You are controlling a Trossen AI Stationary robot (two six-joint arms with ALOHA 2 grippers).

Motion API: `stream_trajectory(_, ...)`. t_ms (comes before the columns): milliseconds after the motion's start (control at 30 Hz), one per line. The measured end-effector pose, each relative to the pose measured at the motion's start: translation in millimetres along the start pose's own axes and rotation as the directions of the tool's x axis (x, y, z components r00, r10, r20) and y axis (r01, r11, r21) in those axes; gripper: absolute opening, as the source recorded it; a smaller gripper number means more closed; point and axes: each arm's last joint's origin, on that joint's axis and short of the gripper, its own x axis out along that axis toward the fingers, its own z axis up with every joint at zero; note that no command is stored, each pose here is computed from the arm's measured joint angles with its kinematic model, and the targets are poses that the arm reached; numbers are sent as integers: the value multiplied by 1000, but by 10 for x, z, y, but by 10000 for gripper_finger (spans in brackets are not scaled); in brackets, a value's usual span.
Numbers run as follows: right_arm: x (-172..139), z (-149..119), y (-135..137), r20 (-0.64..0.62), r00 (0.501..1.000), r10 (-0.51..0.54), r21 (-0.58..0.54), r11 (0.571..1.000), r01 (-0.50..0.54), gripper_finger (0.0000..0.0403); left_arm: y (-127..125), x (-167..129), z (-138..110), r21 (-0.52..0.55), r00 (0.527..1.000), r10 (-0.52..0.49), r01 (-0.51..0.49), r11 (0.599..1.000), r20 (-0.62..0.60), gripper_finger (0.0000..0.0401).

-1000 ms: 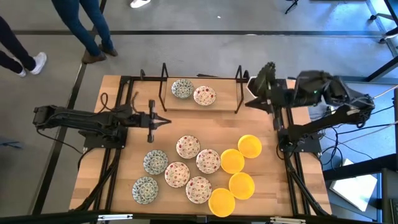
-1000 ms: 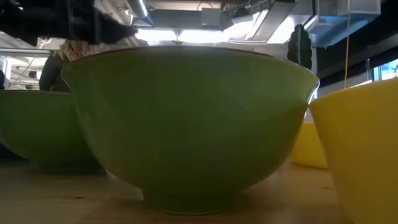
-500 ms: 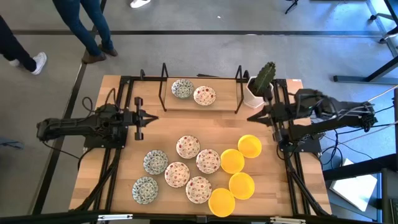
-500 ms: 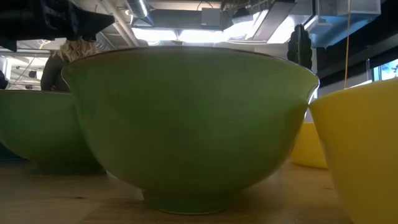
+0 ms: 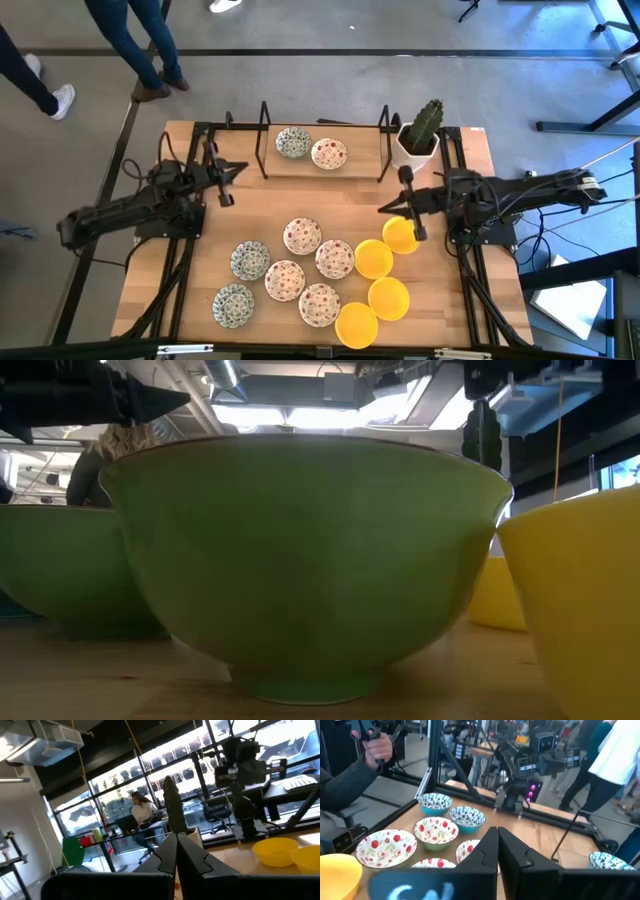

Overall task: Pick & Place Mini bowls
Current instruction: Put the yellow bowl on the shelf

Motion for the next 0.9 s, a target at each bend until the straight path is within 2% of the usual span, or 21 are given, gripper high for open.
stream_trajectory(100, 8, -202, 48, 3, 1000, -1, -4, 1000, 1, 9, 17, 0, -6, 7, 1000, -10, 10, 1000, 3, 3)
stream_trajectory(267, 0, -443, 107, -34, 999, 8, 21, 1000, -7, 4, 16, 36, -56, -46, 999, -19, 17, 999, -37, 3)
stream_trajectory(433, -12, -521, 127, -97, 995, 24, 83, 996, -16, 9, 9, 65, -94, -35, 997, -22, 19, 999, -69, 3)
stream_trajectory(600, -26, -612, 150, -189, 981, 47, 61, 998, -36, 5, 11, 67, -88, -33, 998, -19, 17, 999, -63, 3)
stream_trajectory(767, -26, -615, 150, -192, 980, 47, 42, 998, -40, 8, 11, 67, -89, -32, 998, -19, 17, 999, -64, 4)
stream_trajectory(900, -24, -583, 122, -210, 977, -21, 80, 996, 39, 14, 10, 67, -90, -17, 998, -19, 18, 1000, -65, 4)
